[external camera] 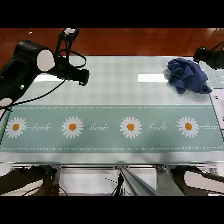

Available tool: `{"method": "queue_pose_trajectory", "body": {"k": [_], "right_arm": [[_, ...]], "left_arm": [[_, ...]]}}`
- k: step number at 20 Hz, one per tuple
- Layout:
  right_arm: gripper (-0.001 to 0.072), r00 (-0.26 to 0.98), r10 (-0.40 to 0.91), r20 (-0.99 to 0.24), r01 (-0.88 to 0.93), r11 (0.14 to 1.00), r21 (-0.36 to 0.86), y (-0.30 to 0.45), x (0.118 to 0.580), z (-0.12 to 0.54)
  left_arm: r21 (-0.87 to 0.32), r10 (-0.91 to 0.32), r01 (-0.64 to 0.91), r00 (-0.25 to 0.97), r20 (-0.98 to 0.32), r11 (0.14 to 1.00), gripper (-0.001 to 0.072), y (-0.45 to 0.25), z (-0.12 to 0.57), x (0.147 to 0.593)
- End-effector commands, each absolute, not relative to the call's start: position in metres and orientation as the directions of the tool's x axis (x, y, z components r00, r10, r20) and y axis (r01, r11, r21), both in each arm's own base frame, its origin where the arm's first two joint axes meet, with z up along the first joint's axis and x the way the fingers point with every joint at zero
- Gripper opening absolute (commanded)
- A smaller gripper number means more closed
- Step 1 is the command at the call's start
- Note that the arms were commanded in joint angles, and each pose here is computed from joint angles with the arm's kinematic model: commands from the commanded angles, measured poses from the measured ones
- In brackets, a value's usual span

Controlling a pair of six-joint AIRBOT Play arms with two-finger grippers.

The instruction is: Fold the shirts.

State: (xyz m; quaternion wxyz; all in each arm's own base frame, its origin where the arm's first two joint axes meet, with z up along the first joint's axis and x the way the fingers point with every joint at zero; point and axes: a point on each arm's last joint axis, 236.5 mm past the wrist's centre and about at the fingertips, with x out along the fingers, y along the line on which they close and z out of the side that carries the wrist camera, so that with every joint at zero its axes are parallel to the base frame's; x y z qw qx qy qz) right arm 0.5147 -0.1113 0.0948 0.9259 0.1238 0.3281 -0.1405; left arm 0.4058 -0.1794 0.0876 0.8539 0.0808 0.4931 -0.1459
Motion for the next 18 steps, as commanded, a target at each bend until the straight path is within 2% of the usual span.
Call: {"method": "queue_pose_trajectory", "body": {"k": [1,4,11,12,13,14,15,18], "right_arm": [[0.0613,0.671,-0.226,-0.706,0.461,0.873,0.159,-0.159,0.515,0.043],[0.0615,0.591,-0.215,-0.777,0.507,0.849,0.150,-0.173,0.508,-0.007],[0.0607,0.508,-0.168,-0.845,0.537,0.828,0.159,-0.171,0.509,-0.085],[0.0542,0.500,-0.151,-0.853,0.541,0.823,0.171,-0.166,0.510,-0.095],[0.0383,0.496,-0.146,-0.856,0.541,0.823,0.173,-0.164,0.511,-0.100],[0.0103,0.497,-0.144,-0.855,0.537,0.825,0.173,-0.162,0.511,-0.099],[0.0028,0.509,-0.142,-0.849,0.536,0.824,0.183,-0.161,0.513,-0.093],[0.0026,0.614,-0.142,-0.776,0.451,0.871,0.198,-0.157,0.527,-0.026]], "left_arm": [[0.000,-0.169,0.337,0.471,-0.866,0.941,0.0675,-0.179,0.088,0.406],[0.000,-0.169,0.338,0.471,-0.866,0.941,0.0675,-0.179,0.088,0.406],[-0.001,-0.170,0.338,0.472,-0.865,0.941,0.0675,-0.179,0.088,0.406],[-0.001,-0.170,0.338,0.472,-0.865,0.941,0.0675,-0.179,0.088,0.406],[-0.001,-0.170,0.338,0.472,-0.865,0.941,0.0675,-0.179,0.088,0.406],[-0.001,-0.170,0.338,0.472,-0.865,0.941,0.0675,-0.179,0.088,0.406],[-0.001,-0.170,0.338,0.472,-0.865,0.941,0.0675,-0.179,0.088,0.406],[-0.001,-0.172,0.338,0.477,-0.862,0.941,0.0674,-0.179,0.091,0.406]]}}
